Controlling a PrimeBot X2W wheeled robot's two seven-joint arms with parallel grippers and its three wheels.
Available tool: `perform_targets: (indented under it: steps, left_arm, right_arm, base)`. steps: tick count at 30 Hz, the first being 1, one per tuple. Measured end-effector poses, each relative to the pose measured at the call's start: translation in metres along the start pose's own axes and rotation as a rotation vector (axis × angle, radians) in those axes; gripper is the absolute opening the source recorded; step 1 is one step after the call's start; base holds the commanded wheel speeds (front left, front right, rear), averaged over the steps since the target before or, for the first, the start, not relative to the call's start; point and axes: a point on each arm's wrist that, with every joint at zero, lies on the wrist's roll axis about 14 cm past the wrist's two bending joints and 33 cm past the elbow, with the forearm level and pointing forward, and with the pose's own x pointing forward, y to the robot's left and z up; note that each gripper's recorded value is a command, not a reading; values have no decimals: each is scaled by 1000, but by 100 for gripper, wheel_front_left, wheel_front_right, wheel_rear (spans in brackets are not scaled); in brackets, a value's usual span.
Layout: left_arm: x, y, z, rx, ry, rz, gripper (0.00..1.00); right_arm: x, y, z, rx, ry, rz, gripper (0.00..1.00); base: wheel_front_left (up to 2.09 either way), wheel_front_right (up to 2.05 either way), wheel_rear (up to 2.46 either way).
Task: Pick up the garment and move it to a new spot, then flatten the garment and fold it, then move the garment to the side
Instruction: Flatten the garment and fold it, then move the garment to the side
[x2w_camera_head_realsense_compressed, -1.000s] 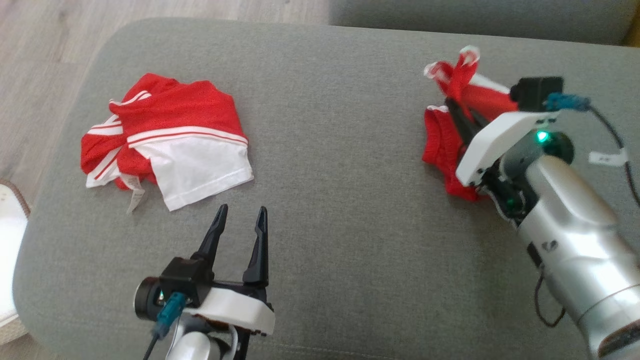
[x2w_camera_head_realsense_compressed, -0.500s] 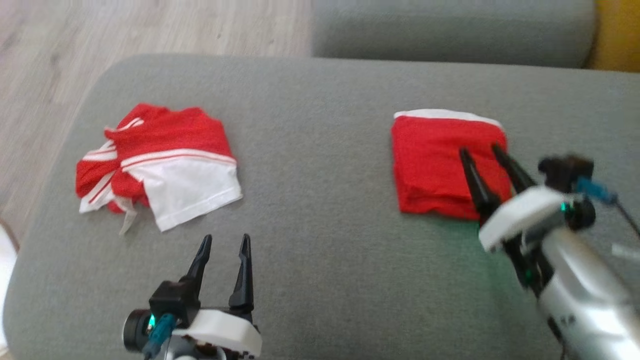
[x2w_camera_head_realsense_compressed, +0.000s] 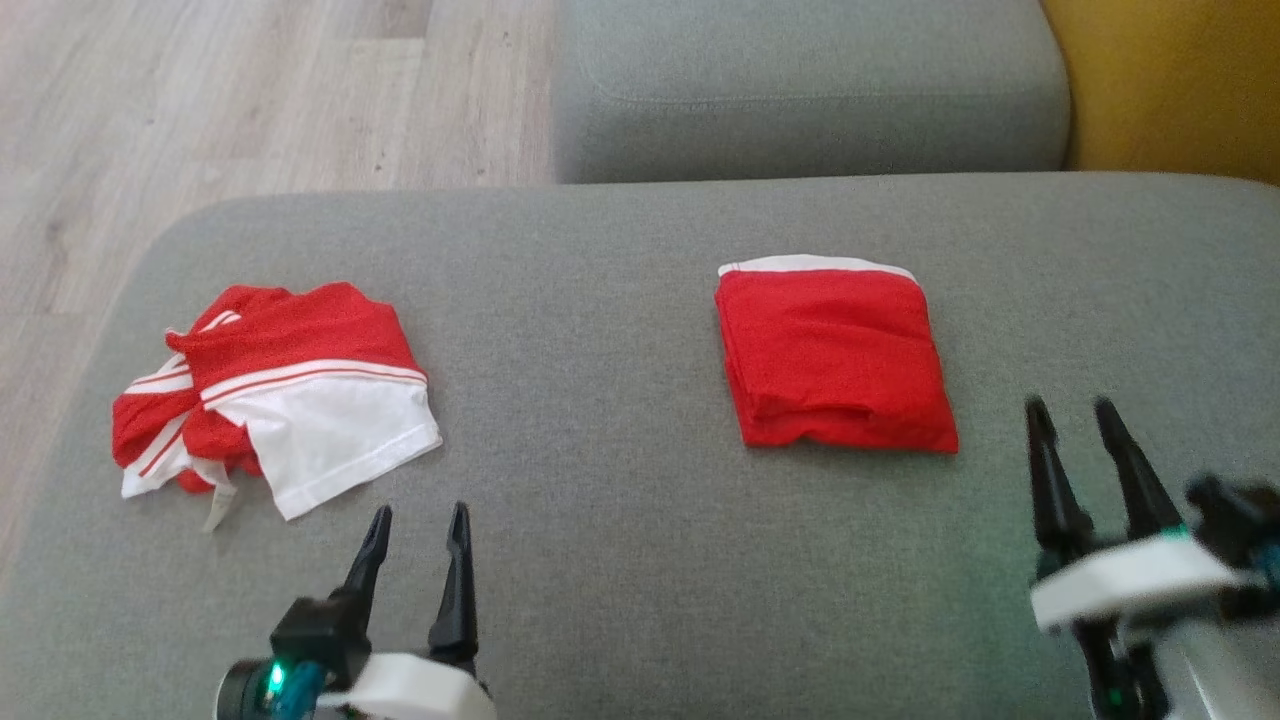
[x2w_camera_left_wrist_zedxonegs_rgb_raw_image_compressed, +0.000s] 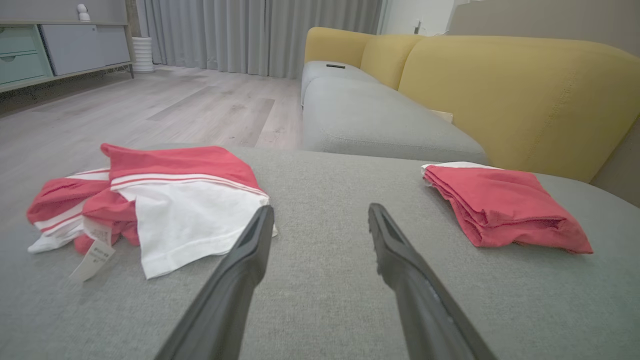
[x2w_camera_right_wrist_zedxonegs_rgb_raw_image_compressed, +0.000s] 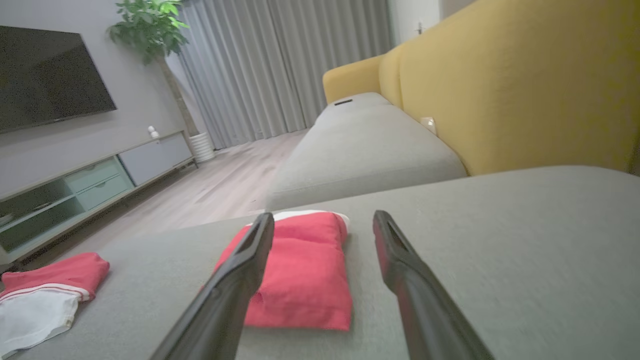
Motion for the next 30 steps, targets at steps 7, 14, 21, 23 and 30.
perform_targets:
  steps: [7, 14, 21, 23, 30]
  left_arm:
    - [-15, 12, -6, 14, 15, 27, 100]
    - [-20, 8, 1, 33, -7, -15, 100]
    - [-25, 7, -3, 37, 2, -18, 100]
    - [-25, 7, -2, 40, 1, -18, 100]
    - [-25, 9, -1, 41, -2, -11, 100]
  right_arm:
    - [-48, -1, -24, -20, 34, -55, 100]
    - [-55, 7, -22, -87, 28, -35, 100]
    - [-56, 12, -22, -88, 22, -31, 100]
    - [-55, 14, -23, -85, 22, -29, 100]
    - [-56, 18, -25, -91, 29, -20, 100]
  base:
    - [0, 0, 0]
    - [0, 0, 0]
    - [0, 0, 0]
    - [0, 0, 0]
    - [0, 0, 0]
